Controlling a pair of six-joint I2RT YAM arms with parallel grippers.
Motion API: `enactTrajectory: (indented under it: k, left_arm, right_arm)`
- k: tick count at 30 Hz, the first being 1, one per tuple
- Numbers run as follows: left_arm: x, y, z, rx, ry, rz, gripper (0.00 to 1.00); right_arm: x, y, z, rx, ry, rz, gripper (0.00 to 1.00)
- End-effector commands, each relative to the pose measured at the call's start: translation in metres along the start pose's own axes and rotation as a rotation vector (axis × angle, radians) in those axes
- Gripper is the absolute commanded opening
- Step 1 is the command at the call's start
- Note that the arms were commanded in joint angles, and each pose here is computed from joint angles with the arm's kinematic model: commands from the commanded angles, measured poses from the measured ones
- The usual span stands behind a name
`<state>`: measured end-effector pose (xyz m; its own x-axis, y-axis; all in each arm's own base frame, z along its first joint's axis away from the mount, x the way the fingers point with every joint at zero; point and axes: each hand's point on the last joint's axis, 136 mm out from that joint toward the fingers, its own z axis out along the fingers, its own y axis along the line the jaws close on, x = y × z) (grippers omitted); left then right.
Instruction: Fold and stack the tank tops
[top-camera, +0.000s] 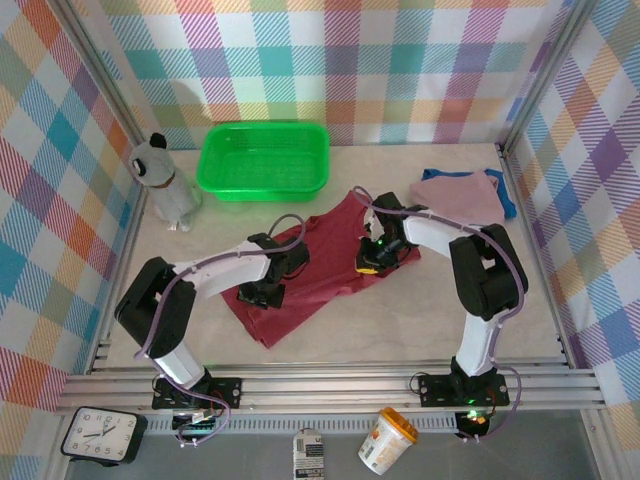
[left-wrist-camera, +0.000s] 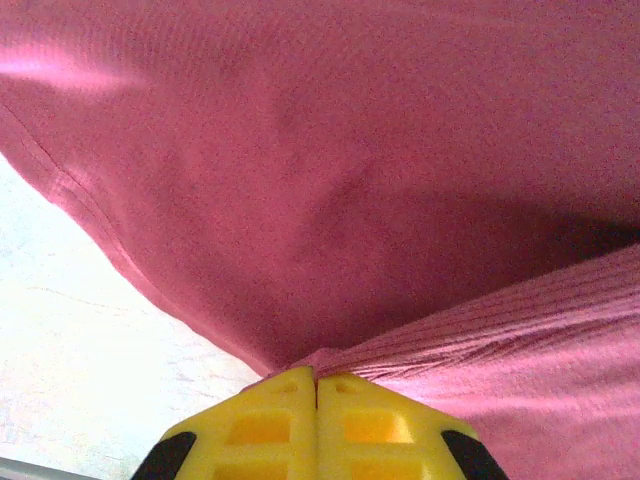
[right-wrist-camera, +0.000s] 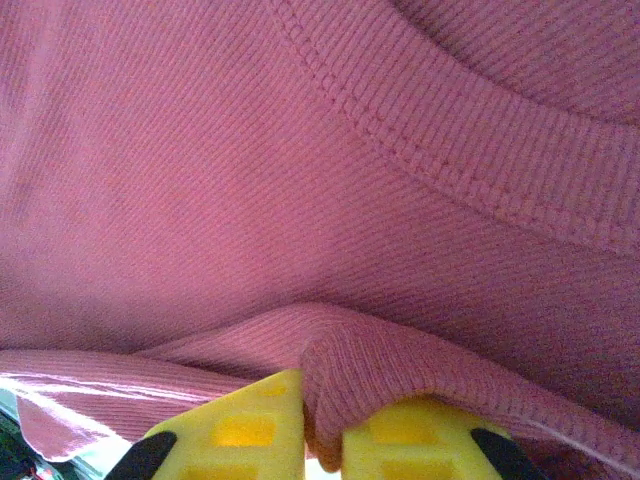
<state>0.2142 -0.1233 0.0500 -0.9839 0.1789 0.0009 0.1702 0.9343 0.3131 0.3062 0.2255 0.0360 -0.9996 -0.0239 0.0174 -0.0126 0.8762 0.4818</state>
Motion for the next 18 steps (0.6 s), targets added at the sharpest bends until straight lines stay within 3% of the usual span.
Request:
enactTrajectory:
  k: [1,7,10,14,18]
  left_arm:
    - [-0.005,0.015,0.002,-0.093,0.012,0.001,0.11]
    - [-0.010,0.026,-0.004,-0.151,-0.015,-0.023,0.39]
    - [-0.012,0.027,-0.021,-0.123,-0.067,-0.075,0.47]
    - [-0.010,0.005,-0.042,0.038,-0.120,-0.143,0.50]
    - [-0.007,-0.039,-0.049,0.218,-0.128,-0.153,0.51]
  right_arm:
    - [-0.009,0.006,-0.003,-0.020,-0.013,-0.038,0.20]
    - [-0.015,-0.005,-0.037,0.024,-0.094,-0.068,0.37]
    - [-0.009,-0.025,-0.062,0.060,-0.131,-0.046,0.41]
    - [0.010,-0.066,-0.081,0.132,-0.141,0.012,0.45]
    - [0.016,-0.105,-0.089,0.138,-0.162,0.119,0.46]
